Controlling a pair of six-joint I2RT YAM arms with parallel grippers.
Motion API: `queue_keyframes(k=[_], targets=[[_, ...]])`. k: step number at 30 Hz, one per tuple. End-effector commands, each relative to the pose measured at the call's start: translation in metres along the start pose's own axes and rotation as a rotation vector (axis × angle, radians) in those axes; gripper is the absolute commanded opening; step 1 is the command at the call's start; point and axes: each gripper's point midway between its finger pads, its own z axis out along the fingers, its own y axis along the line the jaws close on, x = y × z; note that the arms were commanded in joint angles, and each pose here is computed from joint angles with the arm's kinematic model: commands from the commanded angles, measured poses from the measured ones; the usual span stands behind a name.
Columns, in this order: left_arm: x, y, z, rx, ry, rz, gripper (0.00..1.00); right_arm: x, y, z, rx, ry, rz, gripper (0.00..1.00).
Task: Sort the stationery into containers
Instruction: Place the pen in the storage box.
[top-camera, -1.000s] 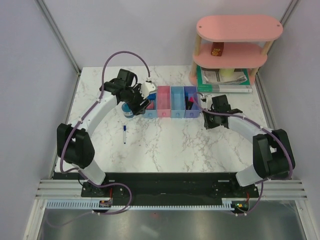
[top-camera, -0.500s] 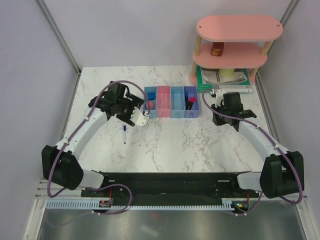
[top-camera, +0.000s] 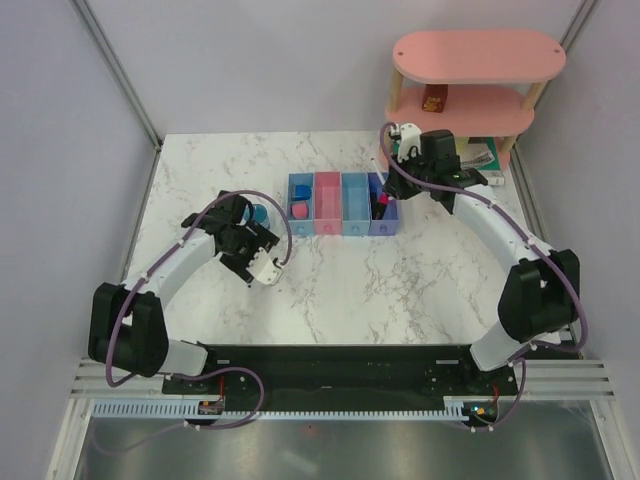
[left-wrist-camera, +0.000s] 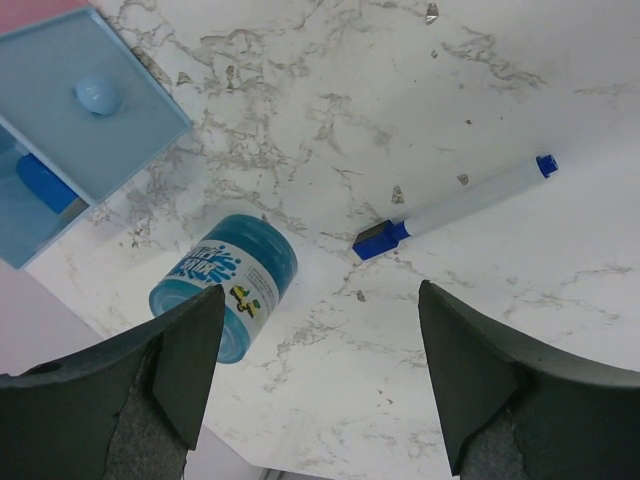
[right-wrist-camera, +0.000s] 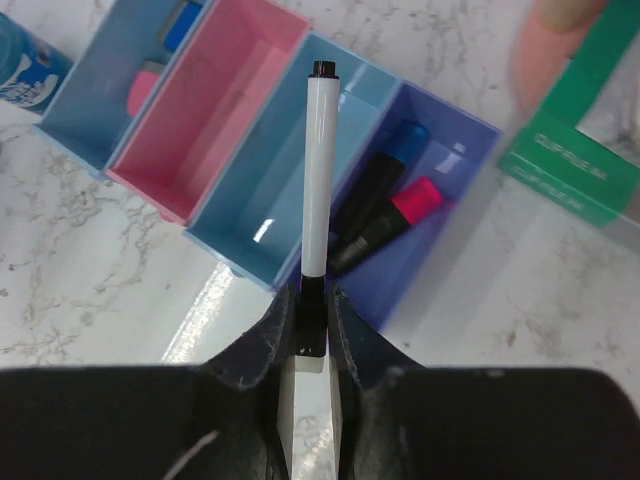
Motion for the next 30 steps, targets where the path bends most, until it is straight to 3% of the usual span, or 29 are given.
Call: queue_keyframes(k=[1, 8, 30], targets=[[-0.004, 0.016, 0.015, 0.038, -0.024, 0.67, 0.84, -0.021, 0.03, 0.03, -0.109, -0.033, 0.012, 0.18], [0.002, 0.009, 0.04, 0.104, -0.069, 0.655, 0.84, -0.01, 0.042, 0.079, -0.161, 0.02, 0.044, 0.19], [0.019, -0.011, 0.061, 0.205, -0.095, 0.608, 0.81, -0.002, 0.063, 0.111, -0.221, 0.033, 0.036, 0.21]])
